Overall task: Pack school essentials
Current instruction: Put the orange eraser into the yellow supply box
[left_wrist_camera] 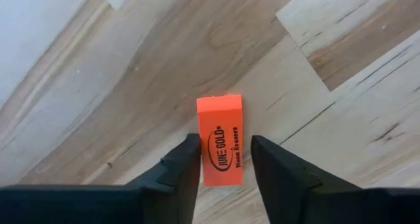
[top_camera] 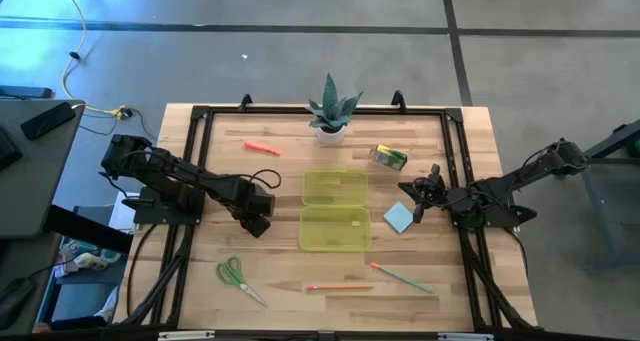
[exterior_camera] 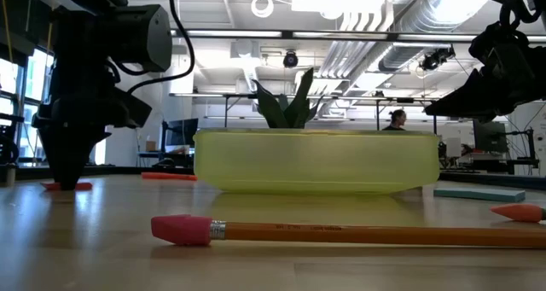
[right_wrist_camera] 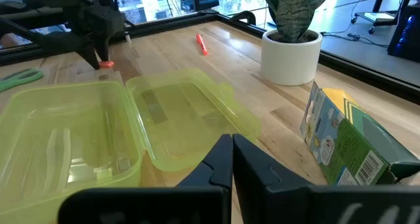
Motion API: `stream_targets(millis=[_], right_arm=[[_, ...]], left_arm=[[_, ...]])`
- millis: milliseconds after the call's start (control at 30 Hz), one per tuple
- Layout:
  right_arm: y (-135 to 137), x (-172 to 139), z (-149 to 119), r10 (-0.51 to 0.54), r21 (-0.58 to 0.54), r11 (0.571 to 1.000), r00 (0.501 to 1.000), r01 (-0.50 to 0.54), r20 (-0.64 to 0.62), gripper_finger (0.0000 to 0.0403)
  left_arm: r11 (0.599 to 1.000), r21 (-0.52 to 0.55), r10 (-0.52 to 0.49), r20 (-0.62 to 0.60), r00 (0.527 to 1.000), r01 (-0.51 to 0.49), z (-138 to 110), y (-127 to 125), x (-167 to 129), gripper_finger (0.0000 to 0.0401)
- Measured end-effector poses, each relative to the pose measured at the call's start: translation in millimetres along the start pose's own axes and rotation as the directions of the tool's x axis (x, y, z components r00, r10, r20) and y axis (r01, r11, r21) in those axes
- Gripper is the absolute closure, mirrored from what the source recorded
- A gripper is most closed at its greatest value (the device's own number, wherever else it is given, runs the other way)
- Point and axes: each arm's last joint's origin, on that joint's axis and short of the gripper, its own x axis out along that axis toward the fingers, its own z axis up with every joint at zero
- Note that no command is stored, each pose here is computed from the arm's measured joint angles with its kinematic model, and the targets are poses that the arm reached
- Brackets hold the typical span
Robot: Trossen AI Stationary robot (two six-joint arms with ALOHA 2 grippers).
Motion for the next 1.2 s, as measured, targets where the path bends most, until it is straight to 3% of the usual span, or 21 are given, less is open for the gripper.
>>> stream_targets(millis=[300,667,767,967,1200], right_arm=[[0,0,0,0.0,0.0,1.0,1.0,0.0,0.0,0.0402],[0,0,0,0.0,0.0,1.0,1.0,0.0,0.0,0.0402],[0,0,0,0.0,0.0,1.0,1.0,0.0,0.0,0.0402],[0,0,0,0.001,0.004,1.0,1.0,-0.001,0.0,0.0402],[0,0,0,0.003,0.005,1.0,1.0,-0.003,0.0,0.0402]], left_arm=[[0.999,0.037,0.005,0.026,1.0,-0.006,-6,-5,0,0.0319],[0.986,0.165,0.005,0.059,0.998,-0.015,-6,-18,-10,0.032],[0.984,0.174,-0.052,0.132,0.99,0.028,1,-27,-16,0.0321],[0.977,0.204,-0.091,0.165,0.982,0.056,5,-30,-17,0.0322],[0.977,0.206,-0.098,0.261,0.96,0.044,18,-32,-24,0.0322]])
